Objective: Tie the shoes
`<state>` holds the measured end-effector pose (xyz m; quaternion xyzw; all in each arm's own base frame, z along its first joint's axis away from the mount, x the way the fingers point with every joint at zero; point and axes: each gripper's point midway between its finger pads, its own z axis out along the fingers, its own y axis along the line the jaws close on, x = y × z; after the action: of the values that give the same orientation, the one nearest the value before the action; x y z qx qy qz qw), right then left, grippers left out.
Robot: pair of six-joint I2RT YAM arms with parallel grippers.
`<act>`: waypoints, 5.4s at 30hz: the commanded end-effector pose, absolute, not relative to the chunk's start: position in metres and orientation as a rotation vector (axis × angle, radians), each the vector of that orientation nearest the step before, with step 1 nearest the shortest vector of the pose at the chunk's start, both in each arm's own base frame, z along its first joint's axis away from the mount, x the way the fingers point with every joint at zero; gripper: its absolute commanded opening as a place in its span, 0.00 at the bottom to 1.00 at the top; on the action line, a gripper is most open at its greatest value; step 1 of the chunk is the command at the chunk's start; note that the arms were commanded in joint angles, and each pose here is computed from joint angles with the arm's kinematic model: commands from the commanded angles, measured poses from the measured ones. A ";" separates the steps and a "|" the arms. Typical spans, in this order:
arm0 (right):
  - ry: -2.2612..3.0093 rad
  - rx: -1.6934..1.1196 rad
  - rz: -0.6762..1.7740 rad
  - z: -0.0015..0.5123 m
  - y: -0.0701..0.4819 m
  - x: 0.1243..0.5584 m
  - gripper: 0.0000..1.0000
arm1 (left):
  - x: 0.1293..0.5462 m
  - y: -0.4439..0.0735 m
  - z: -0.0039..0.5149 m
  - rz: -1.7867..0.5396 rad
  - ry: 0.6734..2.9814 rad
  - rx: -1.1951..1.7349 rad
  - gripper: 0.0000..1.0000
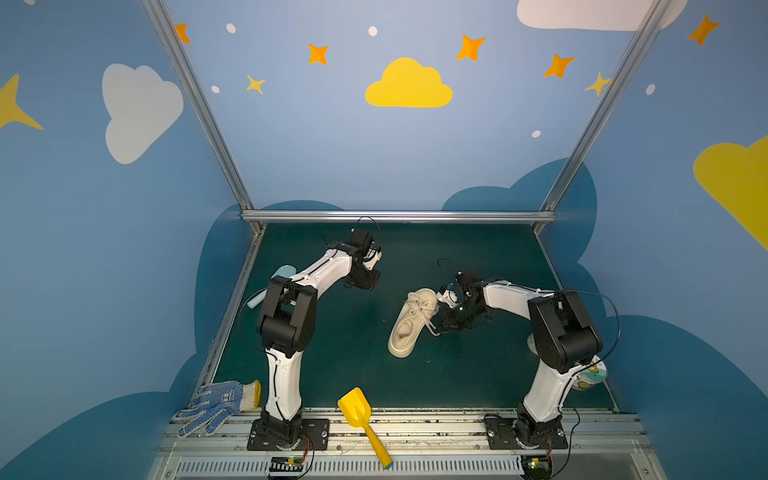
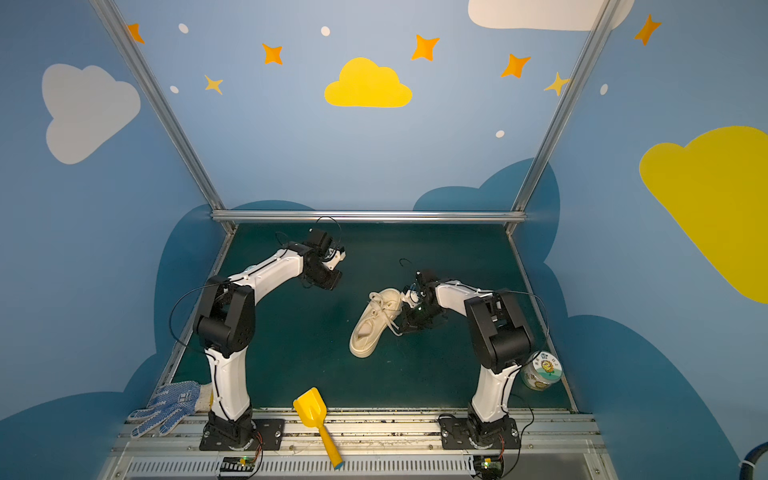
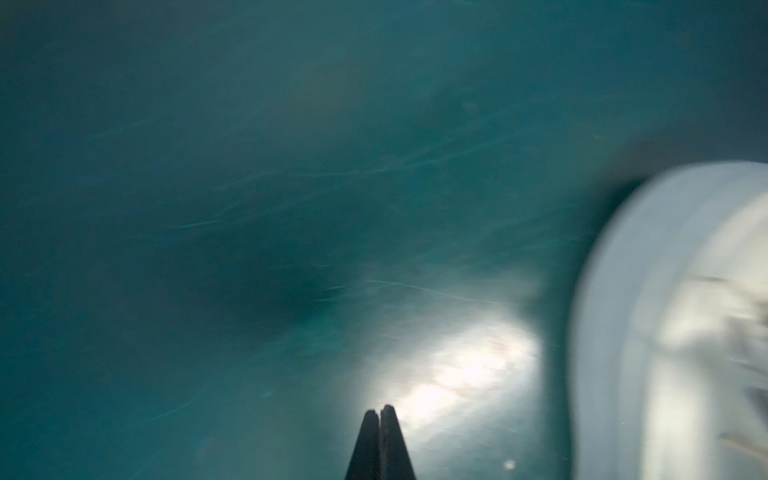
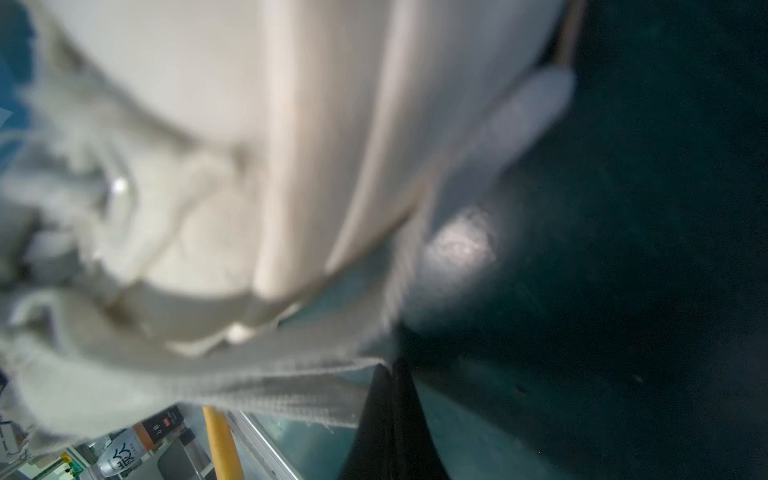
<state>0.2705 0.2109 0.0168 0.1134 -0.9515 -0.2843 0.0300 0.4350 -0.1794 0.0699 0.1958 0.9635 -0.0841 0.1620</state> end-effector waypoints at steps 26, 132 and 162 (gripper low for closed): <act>-2.885 0.331 -0.909 0.026 0.212 0.264 0.00 | 0.363 -0.322 0.131 -1.184 2.260 0.752 0.65; -2.869 0.231 -0.815 0.014 0.193 0.258 0.00 | 0.414 -0.236 0.085 -0.826 2.462 0.530 0.03; -2.922 0.237 -0.758 0.071 0.170 0.281 0.37 | 0.305 -0.255 0.054 -0.921 2.644 0.626 0.60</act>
<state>0.2742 0.1723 0.0629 0.0763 -0.9606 -0.2592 0.0653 0.3164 -0.2544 0.0599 0.2182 0.9056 -0.3285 0.1561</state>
